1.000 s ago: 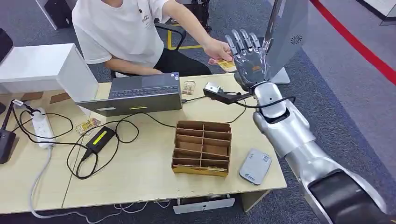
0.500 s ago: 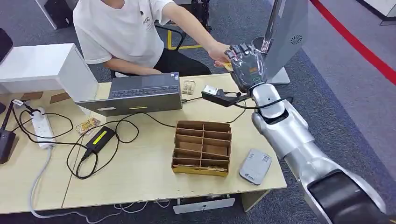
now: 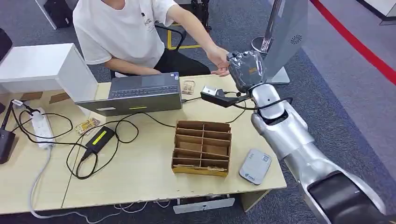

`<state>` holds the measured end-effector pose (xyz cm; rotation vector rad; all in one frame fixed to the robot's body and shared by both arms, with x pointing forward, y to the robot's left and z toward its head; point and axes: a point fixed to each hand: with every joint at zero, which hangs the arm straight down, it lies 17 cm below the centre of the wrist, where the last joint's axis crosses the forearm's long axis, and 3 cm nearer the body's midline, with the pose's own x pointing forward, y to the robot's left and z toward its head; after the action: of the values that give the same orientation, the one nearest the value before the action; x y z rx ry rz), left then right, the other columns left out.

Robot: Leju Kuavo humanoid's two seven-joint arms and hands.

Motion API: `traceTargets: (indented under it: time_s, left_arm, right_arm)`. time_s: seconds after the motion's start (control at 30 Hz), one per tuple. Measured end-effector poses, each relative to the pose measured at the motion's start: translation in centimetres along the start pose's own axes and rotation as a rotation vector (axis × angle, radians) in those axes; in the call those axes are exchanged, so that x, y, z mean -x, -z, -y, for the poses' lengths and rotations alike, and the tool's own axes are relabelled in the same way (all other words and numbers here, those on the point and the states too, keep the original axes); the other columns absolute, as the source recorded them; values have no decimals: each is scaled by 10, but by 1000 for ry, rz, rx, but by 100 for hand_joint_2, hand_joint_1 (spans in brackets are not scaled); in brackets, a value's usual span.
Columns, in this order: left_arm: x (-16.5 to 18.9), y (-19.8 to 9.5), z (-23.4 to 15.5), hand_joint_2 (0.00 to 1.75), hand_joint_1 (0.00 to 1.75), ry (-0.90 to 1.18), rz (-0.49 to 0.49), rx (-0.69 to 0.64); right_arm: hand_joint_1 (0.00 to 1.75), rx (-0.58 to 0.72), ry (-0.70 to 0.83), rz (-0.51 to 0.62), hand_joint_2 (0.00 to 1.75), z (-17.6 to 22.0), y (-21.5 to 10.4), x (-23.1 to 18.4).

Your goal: Pass the card to the sensor for recognition and then transmit it.

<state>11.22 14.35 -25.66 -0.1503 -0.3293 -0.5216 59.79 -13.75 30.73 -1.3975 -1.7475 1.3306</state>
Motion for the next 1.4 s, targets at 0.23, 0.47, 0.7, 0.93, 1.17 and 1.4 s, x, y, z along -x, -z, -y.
traceTargets:
  time_s: [0.23,0.47,0.7,0.93,1.17,1.4]
  left_arm:
    - [0,0,-2,175,0,-21,-1,-8]
    - [2,0,-3,175,0,-33,-7,-16]
    - [3,0,-4,175,0,-44,-6,-23]
    - [4,0,-5,175,0,-57,-8,-29]
    - [4,0,-4,175,0,-62,-8,-30]
    - [4,0,-4,175,0,-63,-7,-31]
  right_arm:
    - [175,52,29,13,175,-1,-23,-8]
    - [175,78,53,-13,175,-11,-65,8]
    - [175,120,81,-36,175,-12,-109,23]
    - [175,91,120,-72,175,-36,-168,24]
    - [175,32,130,-107,175,-65,-213,24]
    - [175,2,138,-127,175,-76,-229,25]
